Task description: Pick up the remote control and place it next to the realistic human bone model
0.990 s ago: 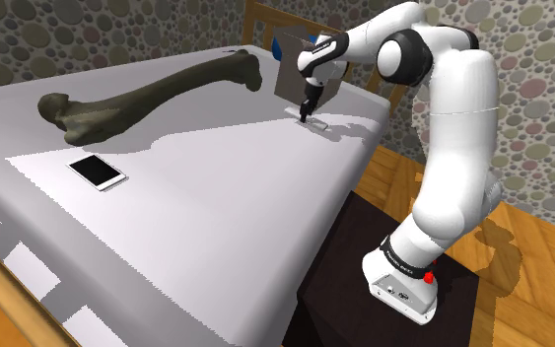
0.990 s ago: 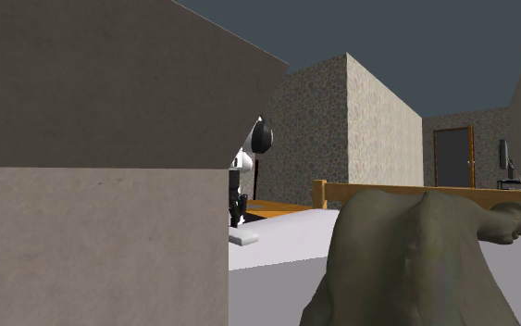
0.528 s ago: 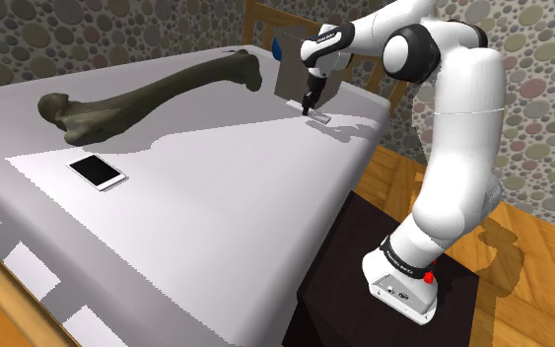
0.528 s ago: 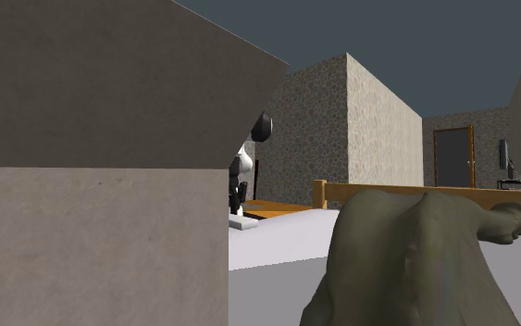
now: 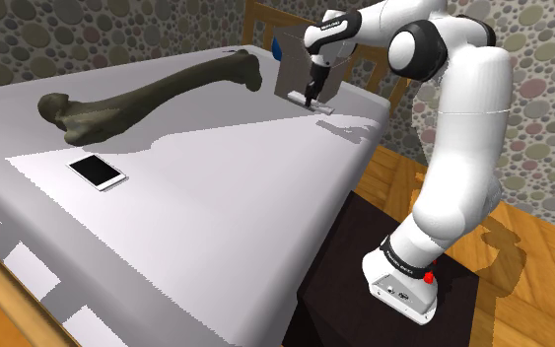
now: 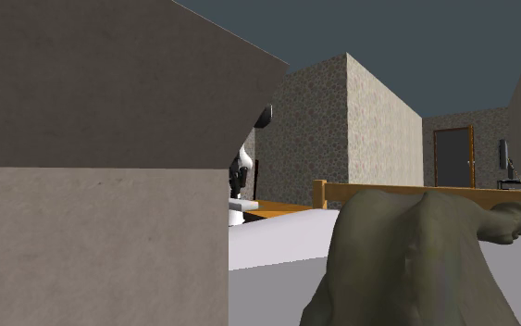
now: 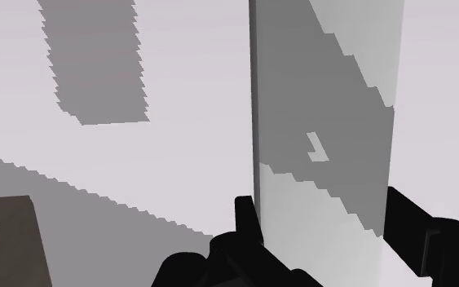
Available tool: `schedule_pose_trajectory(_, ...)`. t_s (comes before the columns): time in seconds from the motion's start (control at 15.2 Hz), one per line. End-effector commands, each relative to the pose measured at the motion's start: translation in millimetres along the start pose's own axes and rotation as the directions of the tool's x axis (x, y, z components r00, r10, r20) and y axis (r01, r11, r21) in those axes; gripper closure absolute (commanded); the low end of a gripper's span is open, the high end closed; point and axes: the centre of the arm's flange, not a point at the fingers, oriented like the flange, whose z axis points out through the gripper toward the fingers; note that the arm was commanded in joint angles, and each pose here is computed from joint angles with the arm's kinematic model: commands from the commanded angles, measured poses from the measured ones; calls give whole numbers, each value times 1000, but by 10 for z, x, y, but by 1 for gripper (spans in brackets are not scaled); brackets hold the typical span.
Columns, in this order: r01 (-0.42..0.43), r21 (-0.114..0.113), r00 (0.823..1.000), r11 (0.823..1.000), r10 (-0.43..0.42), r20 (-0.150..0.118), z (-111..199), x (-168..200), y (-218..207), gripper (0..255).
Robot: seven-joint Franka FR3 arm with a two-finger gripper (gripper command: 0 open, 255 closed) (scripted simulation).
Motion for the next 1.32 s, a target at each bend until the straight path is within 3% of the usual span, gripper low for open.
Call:
schedule_pose_trajectory(0.0,0,0,1000,1000,0,0,-107,-9,1,255)
schedule_pose_trajectory(1.25,0,0,1000,1000,0,0,-1110,-25,10,255)
